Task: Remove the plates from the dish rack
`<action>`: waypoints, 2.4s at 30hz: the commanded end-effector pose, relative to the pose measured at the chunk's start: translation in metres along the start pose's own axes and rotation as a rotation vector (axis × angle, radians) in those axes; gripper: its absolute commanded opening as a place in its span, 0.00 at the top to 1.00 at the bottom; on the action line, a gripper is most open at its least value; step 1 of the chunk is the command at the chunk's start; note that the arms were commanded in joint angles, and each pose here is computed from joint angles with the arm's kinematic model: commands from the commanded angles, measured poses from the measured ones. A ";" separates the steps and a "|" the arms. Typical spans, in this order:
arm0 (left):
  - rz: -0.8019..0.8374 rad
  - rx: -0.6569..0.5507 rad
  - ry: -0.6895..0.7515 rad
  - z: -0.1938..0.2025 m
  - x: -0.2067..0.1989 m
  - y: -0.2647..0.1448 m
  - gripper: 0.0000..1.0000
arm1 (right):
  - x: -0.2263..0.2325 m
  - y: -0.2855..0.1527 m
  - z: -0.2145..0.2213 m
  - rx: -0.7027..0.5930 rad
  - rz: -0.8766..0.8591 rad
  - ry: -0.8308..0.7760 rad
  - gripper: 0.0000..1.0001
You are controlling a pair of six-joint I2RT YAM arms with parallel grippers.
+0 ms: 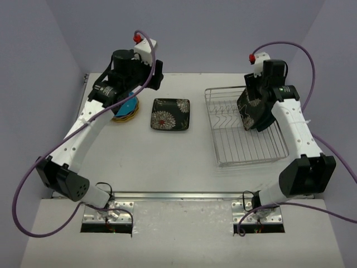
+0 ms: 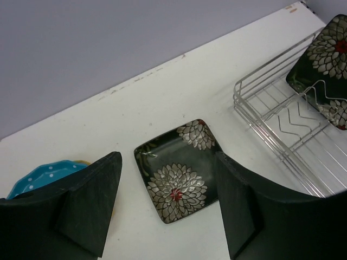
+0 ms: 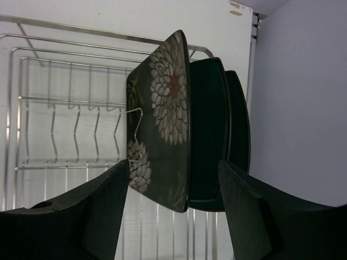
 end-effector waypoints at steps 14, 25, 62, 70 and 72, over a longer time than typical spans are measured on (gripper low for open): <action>-0.090 0.210 -0.005 0.095 0.021 -0.013 0.33 | 0.001 0.095 -0.007 0.187 -0.039 -0.159 0.41; -0.073 0.238 -0.039 0.102 0.020 -0.005 0.32 | 0.006 0.126 0.039 0.334 -0.143 -0.080 0.55; 0.174 0.168 -0.463 0.088 0.064 -0.025 0.00 | -0.066 -0.089 -0.112 -0.364 0.025 0.169 1.00; 0.612 0.108 -0.697 0.113 0.037 -0.051 0.01 | 0.019 -0.107 -0.094 -0.505 -0.581 0.457 1.00; 0.647 0.124 -0.731 0.120 0.030 -0.053 0.01 | 0.034 -0.104 -0.085 -0.514 -0.667 0.556 1.00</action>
Point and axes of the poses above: each gripper's point midway between its finger pads, its own y axis out along the fingers, its own x axis along the line the jaws close on, z = x × y, the point moved 7 cm from there along -y, back along the fingers, and after that the axes turned 8 degrees about -y, right-handed, at the moved point
